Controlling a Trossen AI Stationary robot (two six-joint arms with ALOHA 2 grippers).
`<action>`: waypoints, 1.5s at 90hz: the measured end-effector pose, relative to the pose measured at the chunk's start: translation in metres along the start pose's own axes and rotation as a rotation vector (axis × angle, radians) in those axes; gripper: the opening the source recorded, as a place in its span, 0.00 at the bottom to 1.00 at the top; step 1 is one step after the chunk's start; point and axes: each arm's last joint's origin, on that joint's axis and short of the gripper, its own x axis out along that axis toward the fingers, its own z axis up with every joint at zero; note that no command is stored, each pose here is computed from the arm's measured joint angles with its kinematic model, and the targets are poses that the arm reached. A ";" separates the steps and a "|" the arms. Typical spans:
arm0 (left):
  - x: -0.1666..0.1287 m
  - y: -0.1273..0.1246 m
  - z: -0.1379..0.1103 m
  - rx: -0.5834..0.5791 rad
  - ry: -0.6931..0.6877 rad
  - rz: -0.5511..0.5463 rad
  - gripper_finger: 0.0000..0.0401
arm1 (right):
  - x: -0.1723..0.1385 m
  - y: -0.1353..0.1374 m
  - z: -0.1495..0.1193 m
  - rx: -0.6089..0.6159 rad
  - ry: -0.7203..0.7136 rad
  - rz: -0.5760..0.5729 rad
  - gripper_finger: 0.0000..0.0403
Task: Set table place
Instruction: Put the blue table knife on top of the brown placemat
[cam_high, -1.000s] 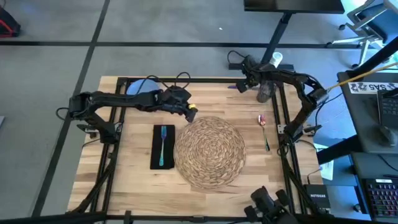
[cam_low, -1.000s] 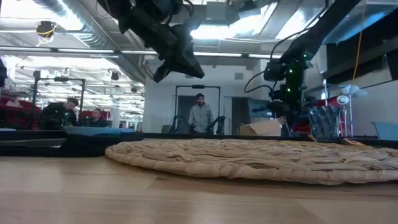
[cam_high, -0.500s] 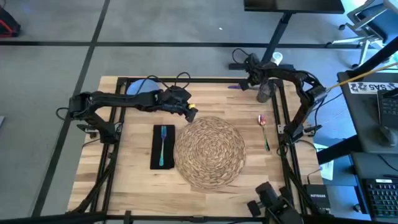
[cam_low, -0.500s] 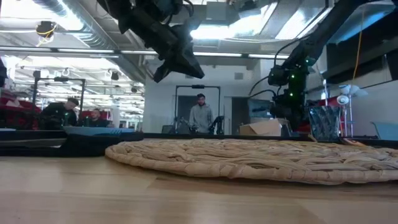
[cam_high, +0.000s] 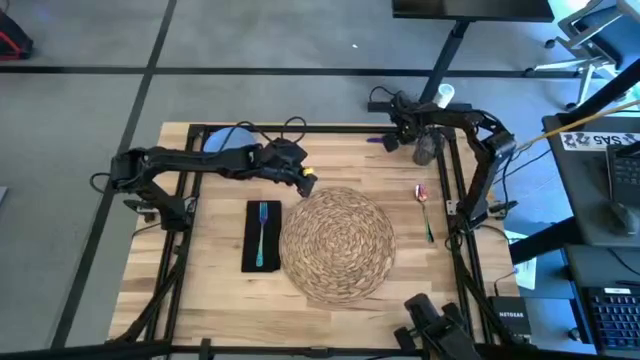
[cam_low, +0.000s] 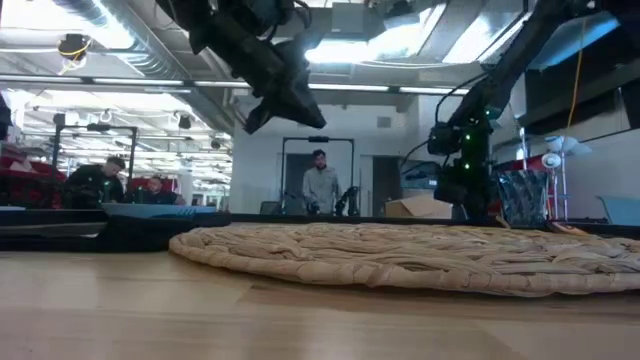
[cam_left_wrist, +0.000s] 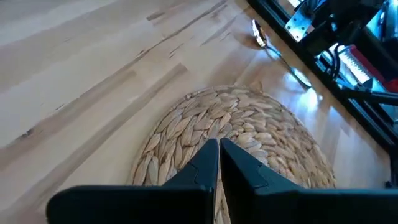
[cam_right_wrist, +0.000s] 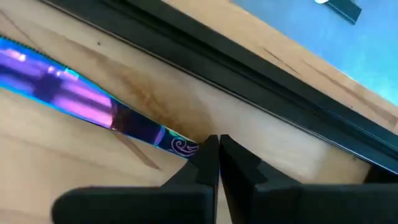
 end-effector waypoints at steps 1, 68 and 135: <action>0.000 0.000 0.000 0.000 0.001 0.001 0.00 | 0.000 0.000 0.000 0.000 0.000 0.001 0.00; 0.000 -0.001 -0.003 0.005 0.017 0.004 0.00 | -0.039 0.020 0.017 -0.048 -0.087 0.055 0.00; 0.000 -0.008 -0.007 0.020 0.028 -0.012 0.00 | -0.013 0.018 -0.016 -0.024 0.054 0.138 0.00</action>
